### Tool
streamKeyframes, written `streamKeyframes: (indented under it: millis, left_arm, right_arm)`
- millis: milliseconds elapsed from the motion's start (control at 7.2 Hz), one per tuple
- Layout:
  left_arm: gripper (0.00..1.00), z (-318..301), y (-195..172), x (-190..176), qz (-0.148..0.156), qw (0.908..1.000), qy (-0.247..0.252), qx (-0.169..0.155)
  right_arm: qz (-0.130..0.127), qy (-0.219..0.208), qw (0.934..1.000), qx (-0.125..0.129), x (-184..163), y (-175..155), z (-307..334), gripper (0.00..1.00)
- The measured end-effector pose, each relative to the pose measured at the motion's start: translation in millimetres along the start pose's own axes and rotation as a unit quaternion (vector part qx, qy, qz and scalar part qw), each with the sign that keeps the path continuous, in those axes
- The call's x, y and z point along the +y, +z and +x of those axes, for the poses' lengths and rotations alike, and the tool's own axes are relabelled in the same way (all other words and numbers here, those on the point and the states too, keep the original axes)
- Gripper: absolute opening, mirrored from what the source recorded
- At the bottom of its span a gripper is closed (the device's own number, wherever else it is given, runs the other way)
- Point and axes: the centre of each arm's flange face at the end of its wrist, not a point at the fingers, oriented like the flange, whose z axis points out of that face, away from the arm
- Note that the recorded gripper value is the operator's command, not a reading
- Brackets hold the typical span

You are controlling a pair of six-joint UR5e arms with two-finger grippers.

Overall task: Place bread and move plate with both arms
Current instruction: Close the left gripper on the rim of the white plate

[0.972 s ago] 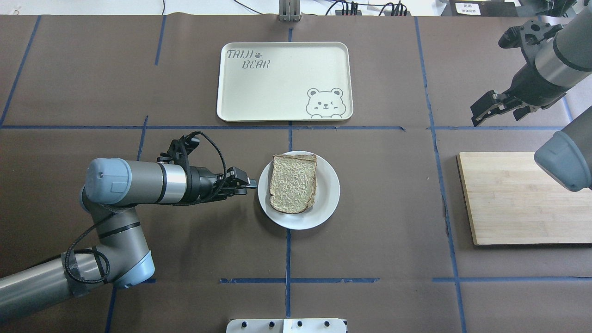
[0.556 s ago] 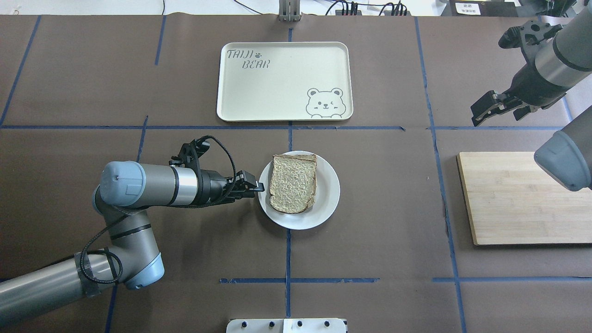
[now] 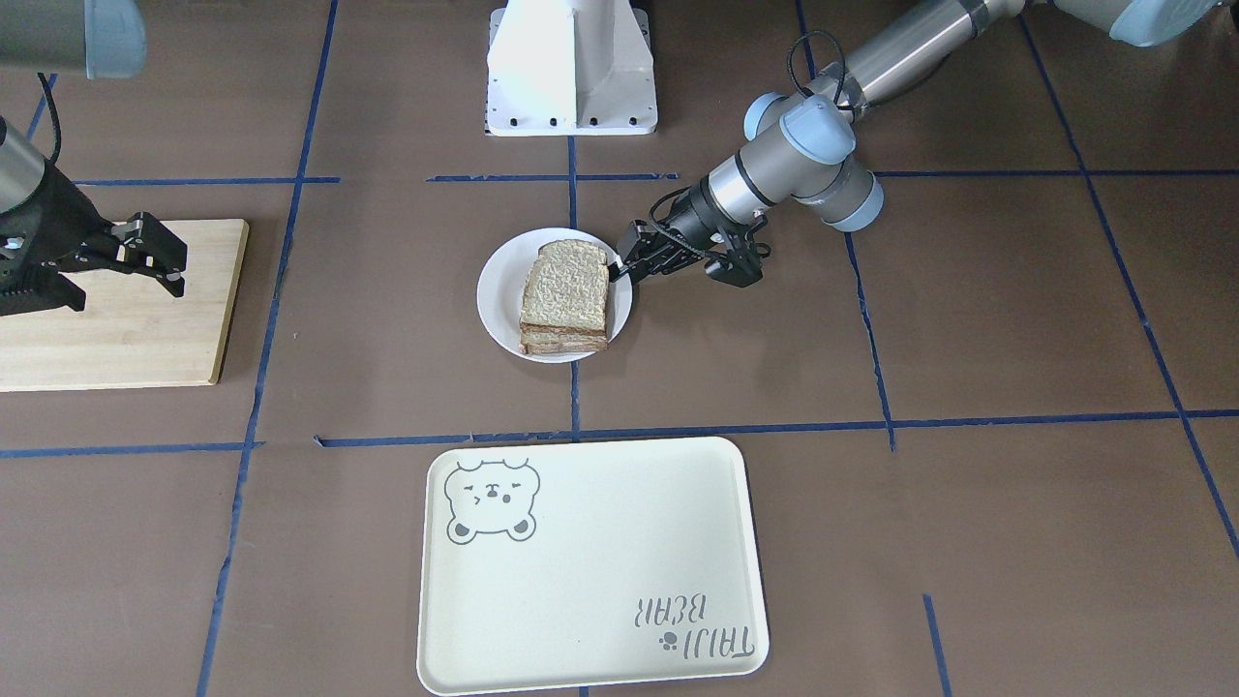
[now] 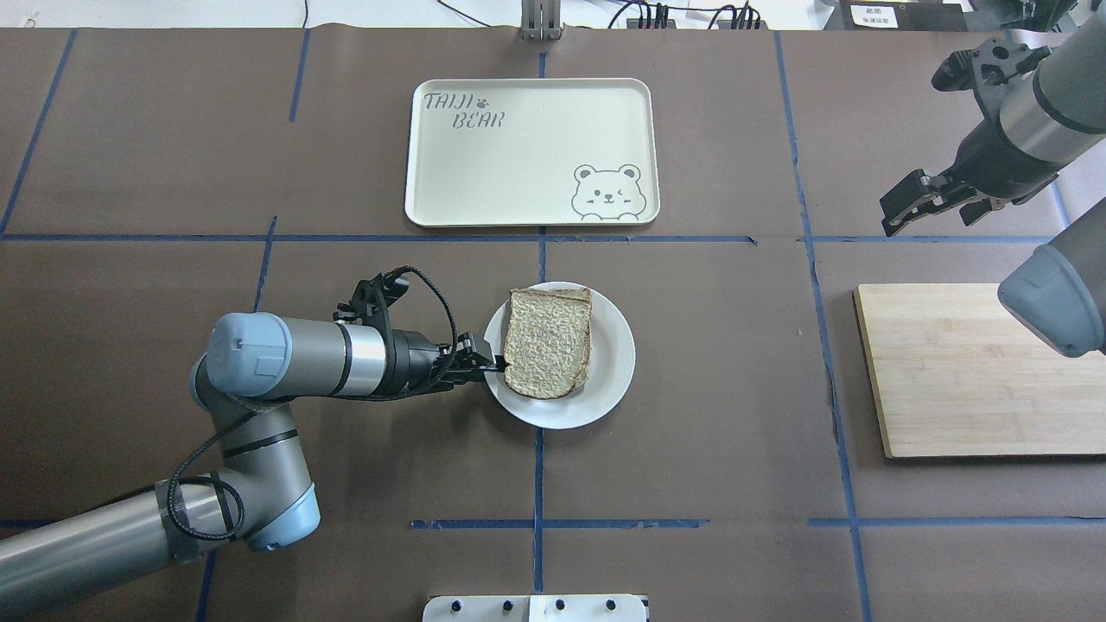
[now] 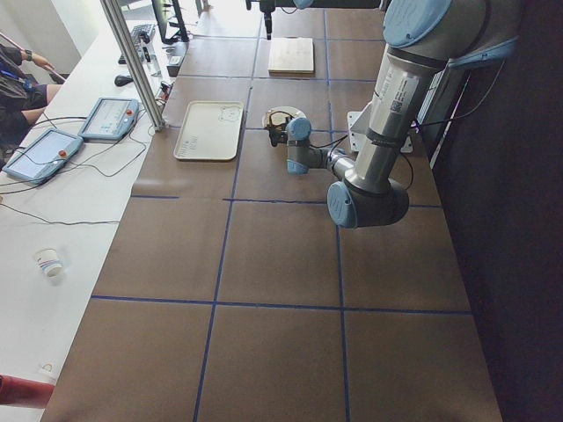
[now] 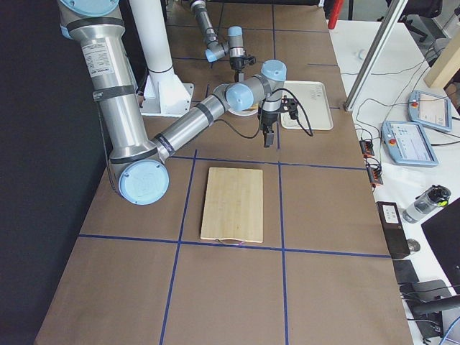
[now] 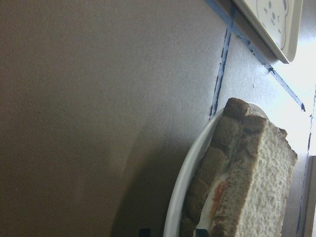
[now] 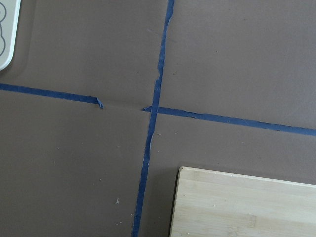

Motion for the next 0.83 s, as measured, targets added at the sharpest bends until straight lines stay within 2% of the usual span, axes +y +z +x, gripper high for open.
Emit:
streamKeyframes:
  millis: [278, 556, 833]
  left_arm:
    - [0.26, 0.4, 9.9, 9.5, 0.002, 1.0, 0.0, 0.001]
    - [0.07, 0.4, 11.7, 12.3, 0.002, 1.0, 0.0, 0.001]
    - [0.02, 2.8, 10.6, 13.4, 0.001, 1.0, 0.0, 0.005]
  right_arm:
    - [0.0, 0.0, 1.0, 0.0, 0.0, 0.3, 0.3, 1.0]
    - [0.0, 0.0, 1.0, 0.001, -0.1, 0.6, 0.4, 1.0]
    - [0.0, 0.0, 1.0, 0.001, -0.4, -0.1, 1.0, 1.0]
